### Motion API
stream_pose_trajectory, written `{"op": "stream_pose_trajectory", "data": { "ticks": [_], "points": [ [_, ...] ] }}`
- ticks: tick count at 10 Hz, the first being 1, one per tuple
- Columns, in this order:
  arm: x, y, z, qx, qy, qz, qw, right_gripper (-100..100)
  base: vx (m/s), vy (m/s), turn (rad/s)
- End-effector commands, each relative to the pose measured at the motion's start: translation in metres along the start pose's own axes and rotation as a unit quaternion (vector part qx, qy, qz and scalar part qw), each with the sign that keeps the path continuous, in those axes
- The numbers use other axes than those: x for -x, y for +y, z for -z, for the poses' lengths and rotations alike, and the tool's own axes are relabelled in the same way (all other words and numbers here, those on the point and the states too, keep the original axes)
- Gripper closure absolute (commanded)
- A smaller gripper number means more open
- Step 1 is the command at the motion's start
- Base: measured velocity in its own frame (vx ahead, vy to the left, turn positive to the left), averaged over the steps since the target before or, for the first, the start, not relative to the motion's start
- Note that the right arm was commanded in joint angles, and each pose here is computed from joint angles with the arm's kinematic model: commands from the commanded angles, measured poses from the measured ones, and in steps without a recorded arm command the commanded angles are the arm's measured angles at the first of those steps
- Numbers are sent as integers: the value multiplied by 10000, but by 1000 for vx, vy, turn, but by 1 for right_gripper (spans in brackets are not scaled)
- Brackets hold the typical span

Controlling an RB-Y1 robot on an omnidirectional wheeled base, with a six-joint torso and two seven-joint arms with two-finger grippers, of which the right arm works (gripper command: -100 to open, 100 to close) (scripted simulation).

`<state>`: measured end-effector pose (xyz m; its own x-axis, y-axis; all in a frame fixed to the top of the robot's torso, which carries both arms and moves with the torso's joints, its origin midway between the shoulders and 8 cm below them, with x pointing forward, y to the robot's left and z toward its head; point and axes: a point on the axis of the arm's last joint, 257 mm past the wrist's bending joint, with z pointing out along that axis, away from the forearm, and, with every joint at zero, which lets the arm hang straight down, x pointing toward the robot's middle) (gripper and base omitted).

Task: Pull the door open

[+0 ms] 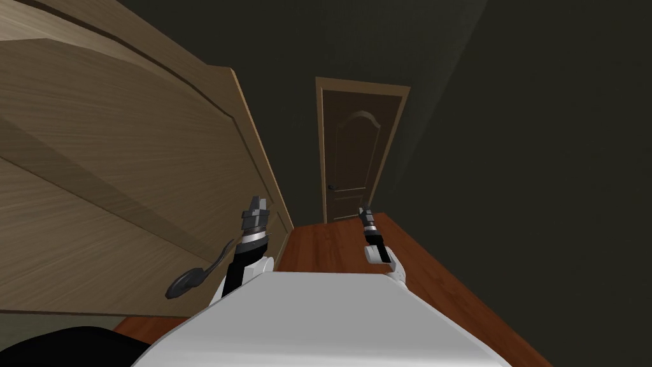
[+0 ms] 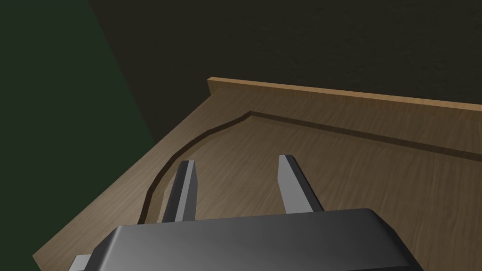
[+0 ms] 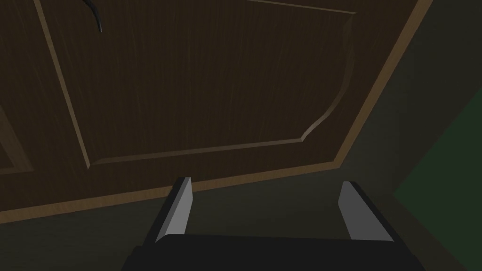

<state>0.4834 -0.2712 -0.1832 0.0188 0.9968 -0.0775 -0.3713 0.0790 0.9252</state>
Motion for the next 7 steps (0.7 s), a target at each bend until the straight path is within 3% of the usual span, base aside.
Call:
{"op": "stream_pose_trajectory", "data": {
  "ticks": [1,7],
  "points": [
    [-6,-107,-28,-71,37,-13,10000,-100,110,45,69],
    [2,-490,-44,-398,107,-21,9991,-100,71,24,47]
  ]
}}
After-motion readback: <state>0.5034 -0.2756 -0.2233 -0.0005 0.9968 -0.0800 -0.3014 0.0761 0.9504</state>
